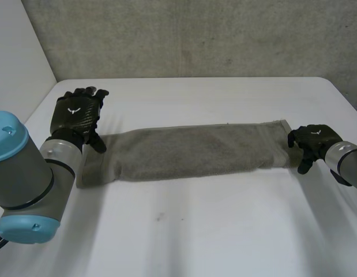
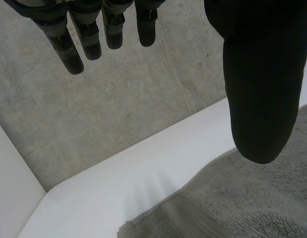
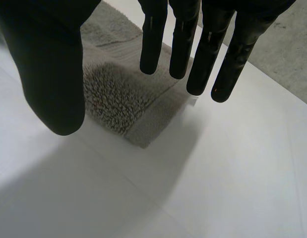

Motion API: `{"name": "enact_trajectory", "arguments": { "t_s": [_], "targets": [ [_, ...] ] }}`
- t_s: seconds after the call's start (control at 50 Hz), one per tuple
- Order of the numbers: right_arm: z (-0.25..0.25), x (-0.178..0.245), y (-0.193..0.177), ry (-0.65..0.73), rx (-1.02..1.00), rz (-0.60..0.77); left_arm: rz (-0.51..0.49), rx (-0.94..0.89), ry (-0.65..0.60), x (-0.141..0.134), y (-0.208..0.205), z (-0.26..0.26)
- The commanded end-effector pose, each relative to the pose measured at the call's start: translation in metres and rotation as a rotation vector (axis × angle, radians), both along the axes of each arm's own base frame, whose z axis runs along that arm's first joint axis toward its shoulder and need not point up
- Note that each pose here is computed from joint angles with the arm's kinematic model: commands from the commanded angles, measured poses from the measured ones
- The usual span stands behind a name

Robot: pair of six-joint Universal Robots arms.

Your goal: Fold the laundry

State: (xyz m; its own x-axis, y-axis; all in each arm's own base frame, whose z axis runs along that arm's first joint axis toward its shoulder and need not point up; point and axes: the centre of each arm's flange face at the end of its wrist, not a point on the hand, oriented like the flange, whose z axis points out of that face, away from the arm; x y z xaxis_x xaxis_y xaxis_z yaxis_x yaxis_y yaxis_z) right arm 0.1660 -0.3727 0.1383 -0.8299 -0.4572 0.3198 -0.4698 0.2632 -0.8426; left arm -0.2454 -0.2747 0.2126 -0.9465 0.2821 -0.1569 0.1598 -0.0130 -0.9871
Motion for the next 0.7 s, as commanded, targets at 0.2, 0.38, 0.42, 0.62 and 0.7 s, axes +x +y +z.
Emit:
{"name": "enact_trajectory", "arguments": {
  "t_s": [0.2,0.38,0.42,0.62,0.7],
  "targets": [
    [-0.025,0.000,-0.016,0.032,-0.089,0.016,0.001,0.015,-0.007,0.001,0.002,-0.004],
    [-0.021,-0.023,-0.031,0.133,-0.145,-0.036,0.004,0.015,-0.007,0.002,0.002,-0.005],
    [-0.009,-0.045,-0.041,0.220,-0.191,-0.118,0.004,0.015,-0.007,0.002,0.002,-0.004],
    [0.022,-0.077,-0.054,0.407,-0.277,-0.238,0.002,0.012,-0.006,0.002,0.003,-0.003],
    [0.067,-0.022,-0.036,0.293,-0.404,-0.128,0.002,0.013,-0.007,0.002,0.004,-0.003]
  ]
}}
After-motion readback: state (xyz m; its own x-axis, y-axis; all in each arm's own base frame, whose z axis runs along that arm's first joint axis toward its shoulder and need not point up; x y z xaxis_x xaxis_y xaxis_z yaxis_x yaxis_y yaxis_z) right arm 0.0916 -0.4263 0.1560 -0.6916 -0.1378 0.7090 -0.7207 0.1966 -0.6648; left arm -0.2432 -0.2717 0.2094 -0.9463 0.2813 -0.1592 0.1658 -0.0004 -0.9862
